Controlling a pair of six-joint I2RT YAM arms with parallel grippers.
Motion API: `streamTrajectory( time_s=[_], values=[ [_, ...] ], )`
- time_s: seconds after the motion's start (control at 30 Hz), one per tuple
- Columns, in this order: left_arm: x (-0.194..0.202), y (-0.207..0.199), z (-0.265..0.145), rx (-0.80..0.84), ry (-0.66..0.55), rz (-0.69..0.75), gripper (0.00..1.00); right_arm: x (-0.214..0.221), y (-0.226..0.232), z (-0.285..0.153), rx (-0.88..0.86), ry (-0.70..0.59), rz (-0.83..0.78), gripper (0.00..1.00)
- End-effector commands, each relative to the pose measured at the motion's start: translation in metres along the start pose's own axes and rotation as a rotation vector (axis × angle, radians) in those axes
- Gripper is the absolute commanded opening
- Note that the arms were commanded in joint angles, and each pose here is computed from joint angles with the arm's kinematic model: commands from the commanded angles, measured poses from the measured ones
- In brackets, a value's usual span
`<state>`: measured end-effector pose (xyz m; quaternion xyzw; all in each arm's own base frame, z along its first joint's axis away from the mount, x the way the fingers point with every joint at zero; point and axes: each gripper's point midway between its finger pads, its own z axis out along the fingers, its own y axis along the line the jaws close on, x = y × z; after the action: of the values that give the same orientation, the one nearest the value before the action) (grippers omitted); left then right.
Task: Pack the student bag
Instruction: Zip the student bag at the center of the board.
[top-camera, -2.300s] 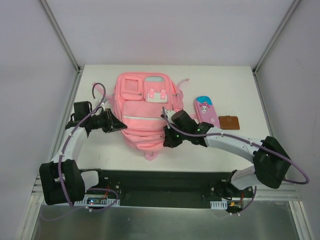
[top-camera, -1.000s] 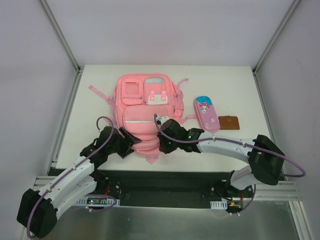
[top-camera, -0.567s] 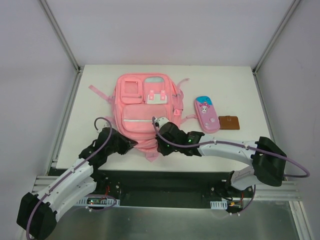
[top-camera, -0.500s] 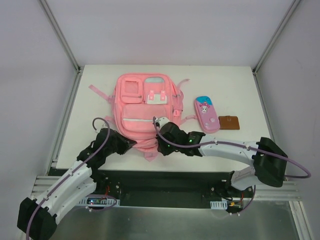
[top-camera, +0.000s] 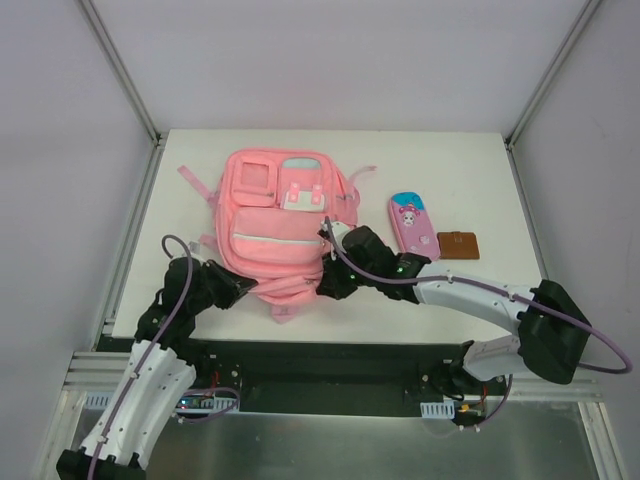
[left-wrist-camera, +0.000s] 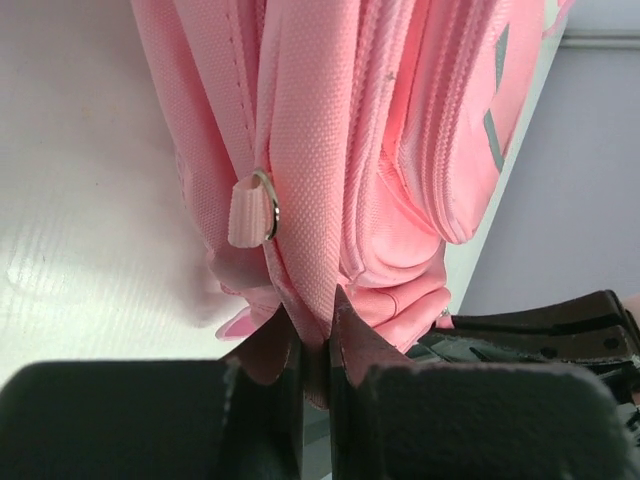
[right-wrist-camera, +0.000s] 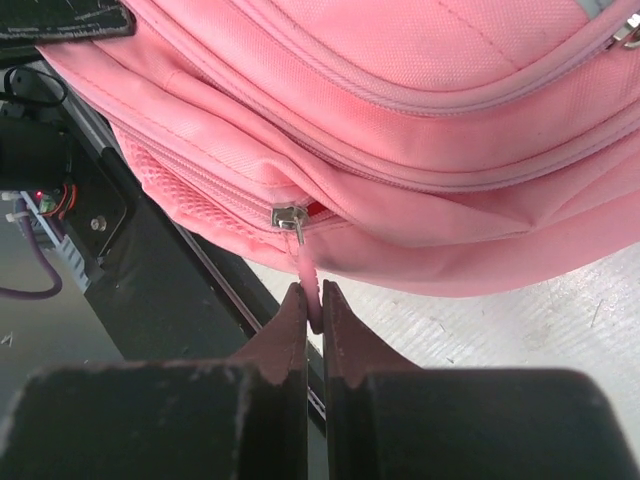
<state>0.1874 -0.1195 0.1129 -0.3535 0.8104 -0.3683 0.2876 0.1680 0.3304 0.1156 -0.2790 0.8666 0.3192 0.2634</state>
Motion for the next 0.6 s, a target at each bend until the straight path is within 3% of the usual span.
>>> streamTrajectory(
  time_s=[0.0, 0.03, 0.07, 0.1, 0.13, 0.2, 0.27, 0.57],
  values=[
    [-0.048, -0.03, -0.017, 0.023, -0.198, 0.205, 0.0, 0.048, -0.056, -0.012, 0.162, 0.169, 0.019, 0.01],
    [-0.047, -0.032, -0.016, 0.023, -0.189, 0.228, 0.0, 0.051, -0.05, -0.011, 0.135, 0.18, 0.019, 0.01],
    [-0.048, -0.034, -0.017, 0.026, -0.188, 0.246, 0.08, 0.055, -0.041, -0.01, 0.095, 0.196, 0.026, 0.01],
    [-0.046, -0.035, -0.017, 0.032, -0.174, 0.256, 0.26, 0.056, -0.033, -0.008, 0.064, 0.195, 0.022, 0.01],
    [-0.046, -0.041, -0.016, 0.06, -0.174, 0.263, 0.64, 0.063, -0.018, -0.006, 0.026, 0.212, 0.005, 0.01],
    [-0.04, -0.046, -0.012, 0.1, -0.137, 0.265, 0.75, 0.071, -0.006, -0.002, 0.005, 0.237, -0.011, 0.01],
    [-0.03, -0.049, -0.006, 0.12, -0.066, 0.244, 0.98, 0.078, 0.007, 0.003, -0.004, 0.248, 0.0, 0.01],
    [0.02, -0.062, -0.004, 0.224, 0.217, 0.112, 0.99, 0.067, -0.007, 0.011, 0.117, 0.13, 0.093, 0.0]
  ],
)
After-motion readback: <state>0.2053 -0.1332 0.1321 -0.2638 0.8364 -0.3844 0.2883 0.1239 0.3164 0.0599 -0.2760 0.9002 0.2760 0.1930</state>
